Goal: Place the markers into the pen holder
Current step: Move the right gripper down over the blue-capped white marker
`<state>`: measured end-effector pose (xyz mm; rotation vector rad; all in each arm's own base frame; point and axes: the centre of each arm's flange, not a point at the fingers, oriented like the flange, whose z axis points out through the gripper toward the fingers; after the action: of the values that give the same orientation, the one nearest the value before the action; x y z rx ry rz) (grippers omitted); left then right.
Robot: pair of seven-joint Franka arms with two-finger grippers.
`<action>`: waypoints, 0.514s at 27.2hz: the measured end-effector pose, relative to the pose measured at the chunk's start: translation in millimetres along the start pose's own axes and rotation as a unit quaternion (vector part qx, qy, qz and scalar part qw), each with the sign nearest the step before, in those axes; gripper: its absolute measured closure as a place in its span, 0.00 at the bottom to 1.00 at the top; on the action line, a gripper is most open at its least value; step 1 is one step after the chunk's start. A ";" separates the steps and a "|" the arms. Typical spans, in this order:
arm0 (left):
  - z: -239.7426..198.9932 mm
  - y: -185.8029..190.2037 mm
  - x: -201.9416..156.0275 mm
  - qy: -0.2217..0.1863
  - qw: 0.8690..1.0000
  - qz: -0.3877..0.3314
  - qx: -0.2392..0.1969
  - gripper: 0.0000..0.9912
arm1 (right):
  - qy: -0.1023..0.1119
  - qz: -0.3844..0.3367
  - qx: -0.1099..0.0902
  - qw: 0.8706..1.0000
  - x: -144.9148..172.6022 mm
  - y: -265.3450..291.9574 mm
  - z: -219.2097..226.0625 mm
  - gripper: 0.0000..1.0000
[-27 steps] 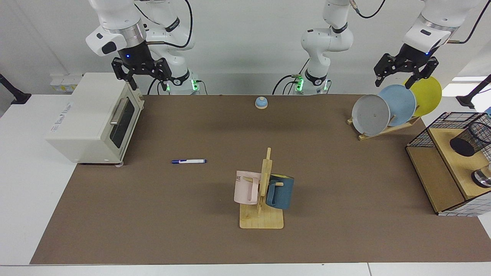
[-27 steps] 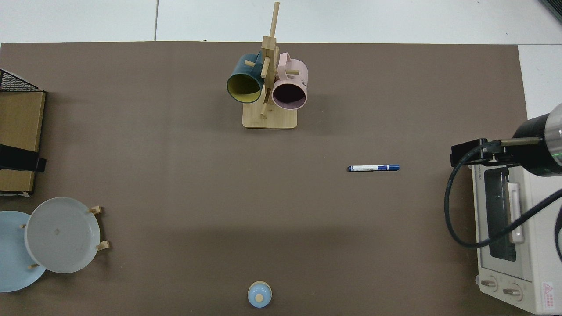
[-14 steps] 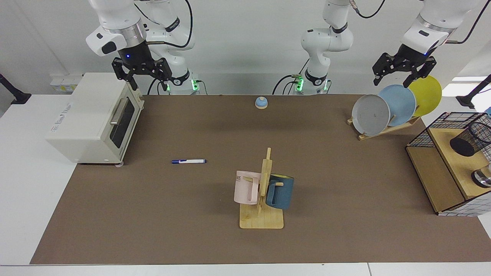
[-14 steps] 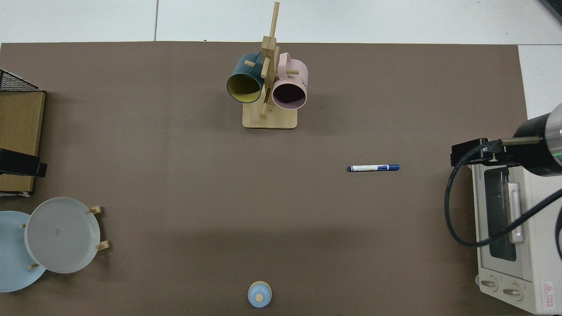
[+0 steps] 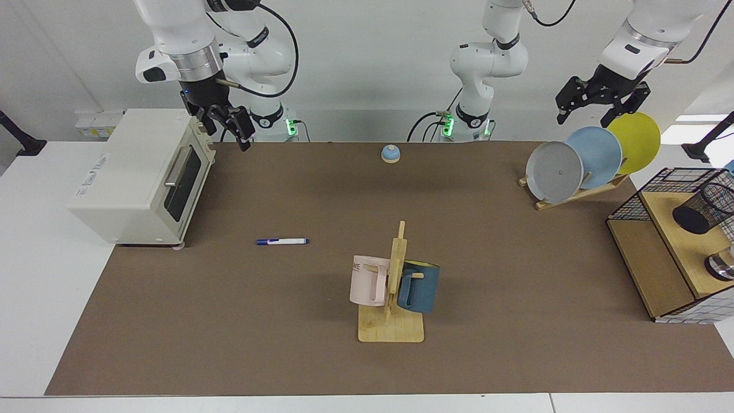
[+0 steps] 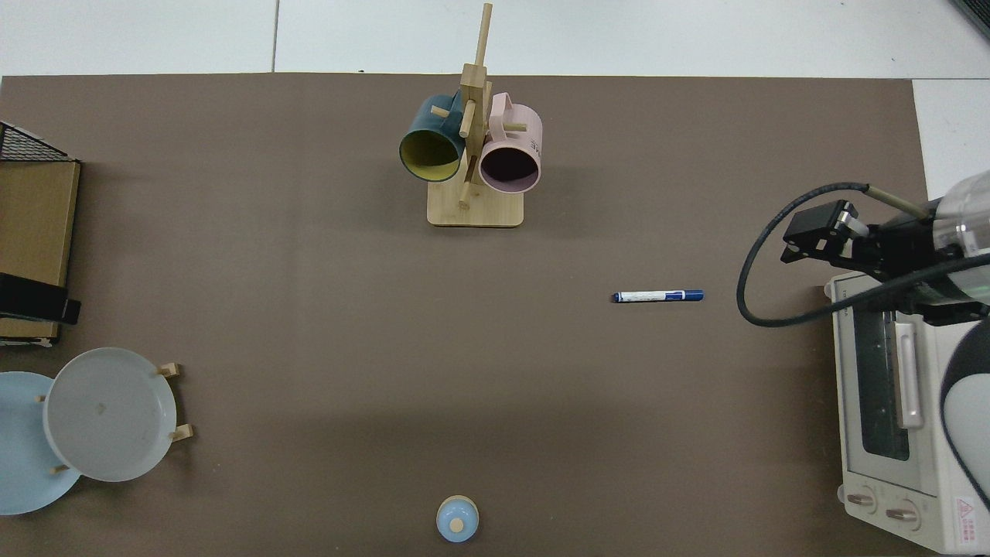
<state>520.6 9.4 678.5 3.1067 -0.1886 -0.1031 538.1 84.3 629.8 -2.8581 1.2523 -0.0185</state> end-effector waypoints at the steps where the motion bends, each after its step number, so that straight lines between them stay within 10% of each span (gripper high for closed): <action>1: 0.0 -0.1 -0.1 0.000 1.000 0.000 0.000 0.00 | 0.000 0.029 0.000 1.000 -0.8 -2.3 3.9 0.00; 14: 0.1 0.1 -0.3 -0.001 1.000 0.000 0.000 0.00 | -0.019 0.264 -0.035 0.964 9.7 -39.2 94.4 0.00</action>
<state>520.3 9.4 678.4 3.1065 -0.1882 -0.1065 575.3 105.1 536.3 -2.4622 1.9908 0.0914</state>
